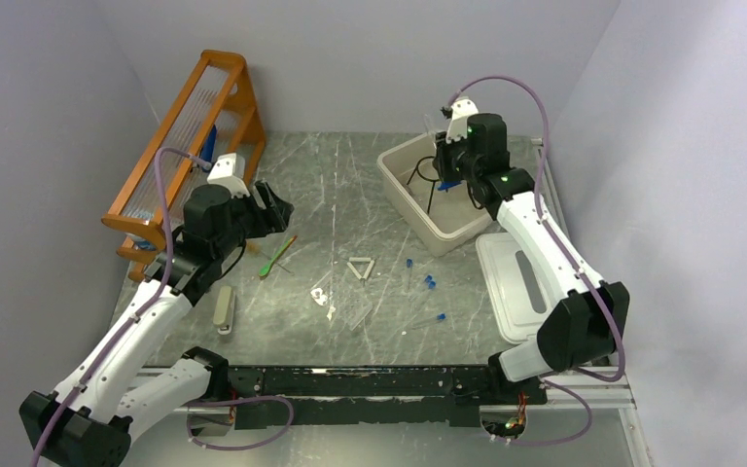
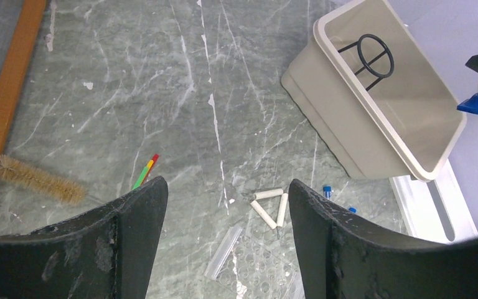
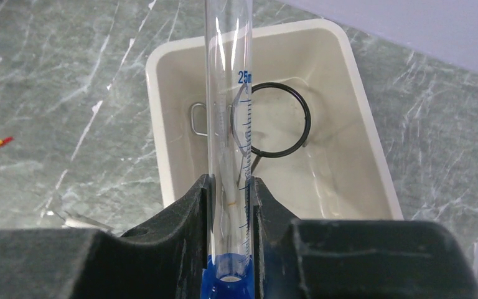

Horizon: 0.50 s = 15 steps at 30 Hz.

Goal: Organize the chemistry lab equipment

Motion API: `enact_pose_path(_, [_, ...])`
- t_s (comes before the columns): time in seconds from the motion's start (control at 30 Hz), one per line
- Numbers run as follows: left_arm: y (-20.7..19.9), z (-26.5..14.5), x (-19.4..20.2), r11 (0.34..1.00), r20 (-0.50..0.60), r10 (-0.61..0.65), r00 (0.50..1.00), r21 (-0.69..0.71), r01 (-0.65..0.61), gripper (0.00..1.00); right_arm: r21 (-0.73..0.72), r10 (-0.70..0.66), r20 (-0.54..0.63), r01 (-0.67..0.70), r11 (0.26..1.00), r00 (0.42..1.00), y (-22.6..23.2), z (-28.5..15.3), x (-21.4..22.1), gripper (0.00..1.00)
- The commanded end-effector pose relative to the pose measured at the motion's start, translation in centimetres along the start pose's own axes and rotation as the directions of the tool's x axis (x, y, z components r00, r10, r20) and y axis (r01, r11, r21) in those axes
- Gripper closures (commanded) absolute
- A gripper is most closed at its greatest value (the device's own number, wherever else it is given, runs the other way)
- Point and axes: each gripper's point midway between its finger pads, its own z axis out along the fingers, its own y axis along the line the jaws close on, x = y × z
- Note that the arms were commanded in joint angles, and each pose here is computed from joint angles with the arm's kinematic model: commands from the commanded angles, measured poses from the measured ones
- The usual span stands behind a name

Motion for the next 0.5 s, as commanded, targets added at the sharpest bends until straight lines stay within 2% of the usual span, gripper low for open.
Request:
enact_pose_path(0.0, [-1.2, -0.5, -1.3, 0.999, 0.023, 0.019, 1.000, 0.043, -0.020, 0.25, -0.095, -0.096, -0.052, 0.091, 0.991, 0.994, 0.4, 1.6, 2.5, 0.86])
enact_pose_path(0.47, [-0.5, 0.2, -0.6, 1.000, 0.005, 0.020, 1.000, 0.010, -0.020, 0.25, -0.232, -0.181, -0.253, 0.122, 0.965, 0.950, 0.8, 5.2, 10.4, 0.86])
